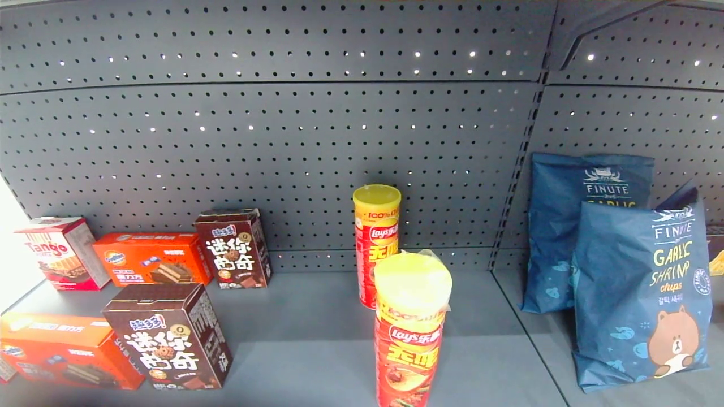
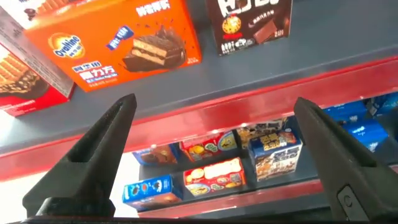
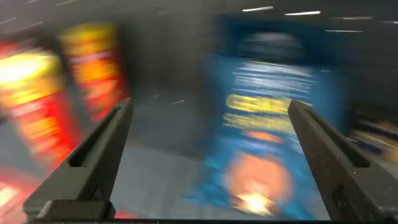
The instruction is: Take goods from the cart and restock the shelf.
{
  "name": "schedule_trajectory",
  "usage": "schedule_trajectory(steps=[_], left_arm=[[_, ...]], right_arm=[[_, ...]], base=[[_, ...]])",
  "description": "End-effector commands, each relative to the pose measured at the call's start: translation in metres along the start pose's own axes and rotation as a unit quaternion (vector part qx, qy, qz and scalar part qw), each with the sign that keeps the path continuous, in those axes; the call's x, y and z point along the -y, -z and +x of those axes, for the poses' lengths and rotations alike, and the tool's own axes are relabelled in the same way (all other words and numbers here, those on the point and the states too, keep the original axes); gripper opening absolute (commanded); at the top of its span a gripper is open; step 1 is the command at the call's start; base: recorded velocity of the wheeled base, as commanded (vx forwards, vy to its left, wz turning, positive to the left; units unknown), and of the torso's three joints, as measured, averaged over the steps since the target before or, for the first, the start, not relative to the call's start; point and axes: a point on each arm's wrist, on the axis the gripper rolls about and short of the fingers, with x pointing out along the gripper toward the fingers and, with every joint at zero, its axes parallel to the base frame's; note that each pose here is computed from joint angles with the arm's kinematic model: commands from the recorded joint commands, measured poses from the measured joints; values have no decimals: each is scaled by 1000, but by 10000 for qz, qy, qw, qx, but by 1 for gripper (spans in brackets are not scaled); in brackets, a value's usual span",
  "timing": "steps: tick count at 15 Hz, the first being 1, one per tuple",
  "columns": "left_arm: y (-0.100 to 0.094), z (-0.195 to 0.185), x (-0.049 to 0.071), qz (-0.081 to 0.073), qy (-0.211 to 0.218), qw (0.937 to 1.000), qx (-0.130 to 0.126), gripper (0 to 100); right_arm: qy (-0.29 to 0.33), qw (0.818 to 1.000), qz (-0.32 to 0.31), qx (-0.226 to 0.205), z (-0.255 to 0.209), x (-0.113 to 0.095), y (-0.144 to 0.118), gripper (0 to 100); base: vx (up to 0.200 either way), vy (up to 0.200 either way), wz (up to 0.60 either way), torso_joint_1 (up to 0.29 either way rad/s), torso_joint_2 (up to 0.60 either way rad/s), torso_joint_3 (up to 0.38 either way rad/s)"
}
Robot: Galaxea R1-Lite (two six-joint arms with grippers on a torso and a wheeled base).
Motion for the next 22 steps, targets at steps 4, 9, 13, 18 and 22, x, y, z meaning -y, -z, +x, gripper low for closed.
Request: schedule_trajectory(steps=[4,9,13,18,22], left_arm=[[3,2,1,-70,25,9999,-98,100],[3,2,1,-65,8,9999,-94,100],[3,2,1,-72,10,9999,-101,100],[3,2,1,-103,10,9999,-101,100],[3,2,1,-224,8,9997,-101,100]], right_arm=[[-2097,9560,-482,-1995,101,-62,29,100],[-2036,9434,-547,-2562,116,-74,54,100],[-1703,9459,-524,-2713,133,-81,61,100],[-1144,9518,-389,-2818,159,-91,71,100],[-958,9518,-339,-2895,180,-104,72,100]], base=[[0,0,0,0,0,0],[0,0,0,0,0,0],[0,0,0,0,0,0],[0,0,0,0,0,0],[0,0,0,0,0,0]])
